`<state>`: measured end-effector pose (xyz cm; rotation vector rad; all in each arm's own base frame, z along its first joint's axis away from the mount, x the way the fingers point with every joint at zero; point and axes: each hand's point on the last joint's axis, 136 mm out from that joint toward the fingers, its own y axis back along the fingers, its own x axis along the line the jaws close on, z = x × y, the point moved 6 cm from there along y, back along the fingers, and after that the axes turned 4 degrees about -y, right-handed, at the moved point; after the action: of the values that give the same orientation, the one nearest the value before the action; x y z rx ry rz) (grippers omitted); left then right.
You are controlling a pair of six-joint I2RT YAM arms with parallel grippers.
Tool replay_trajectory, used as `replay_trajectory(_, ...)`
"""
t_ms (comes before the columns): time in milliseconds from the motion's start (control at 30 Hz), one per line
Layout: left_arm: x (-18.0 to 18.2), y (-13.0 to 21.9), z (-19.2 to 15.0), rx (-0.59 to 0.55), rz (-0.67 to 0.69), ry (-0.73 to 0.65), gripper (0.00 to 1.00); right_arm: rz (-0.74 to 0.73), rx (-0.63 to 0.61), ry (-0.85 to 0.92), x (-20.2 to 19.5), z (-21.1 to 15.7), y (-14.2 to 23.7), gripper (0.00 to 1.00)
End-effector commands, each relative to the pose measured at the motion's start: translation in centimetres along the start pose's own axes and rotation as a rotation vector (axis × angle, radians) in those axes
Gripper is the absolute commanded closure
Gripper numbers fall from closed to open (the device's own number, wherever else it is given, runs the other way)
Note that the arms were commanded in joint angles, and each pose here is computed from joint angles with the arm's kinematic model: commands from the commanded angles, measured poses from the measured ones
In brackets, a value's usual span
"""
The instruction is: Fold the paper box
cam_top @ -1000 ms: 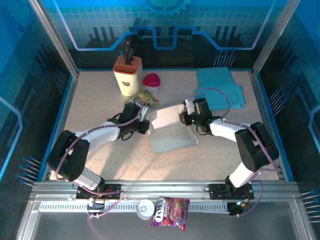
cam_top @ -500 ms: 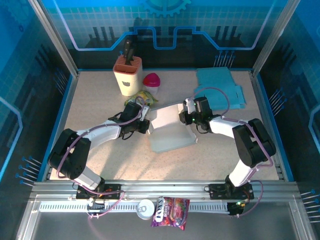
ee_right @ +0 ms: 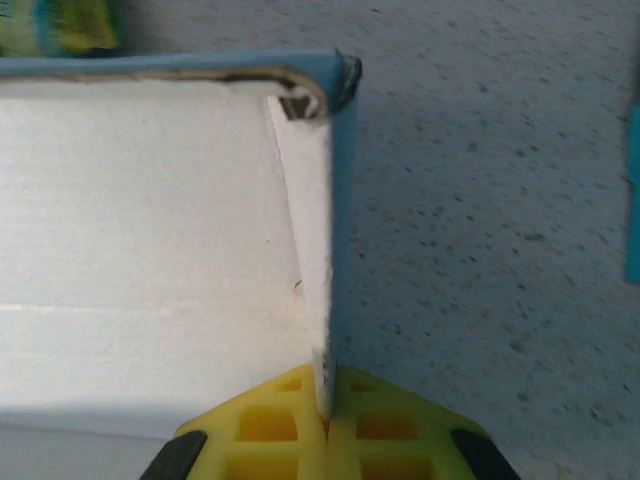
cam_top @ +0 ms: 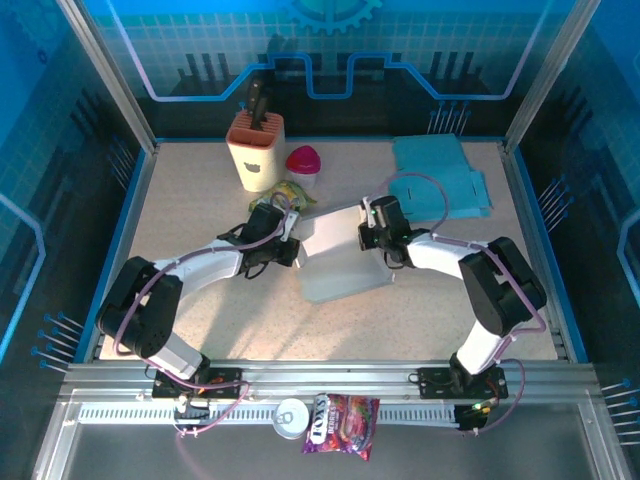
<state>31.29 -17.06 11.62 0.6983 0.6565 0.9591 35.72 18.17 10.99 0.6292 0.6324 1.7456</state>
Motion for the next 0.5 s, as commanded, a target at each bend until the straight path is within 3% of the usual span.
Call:
replay_trajectory(0,-1.5,-0.6,0.8,-0.004,-0.03,-0.018,1.0,-0.208,0.041,-0.056,0.4,-1.3,0.2,1.0)
replay_trajectory(267,-1.6,-0.6,0.6,-0.006,-0.036,0.008,1.0,-0.38,0.057,-0.136,0.5,-2.1,2.4,1.0)
replay_trajectory(467,-1.9,-0.9,0.7,0.0,-0.052,0.009,1.0,-0.373,0.065,-0.134,1.2,-1.8,3.0,1.0)
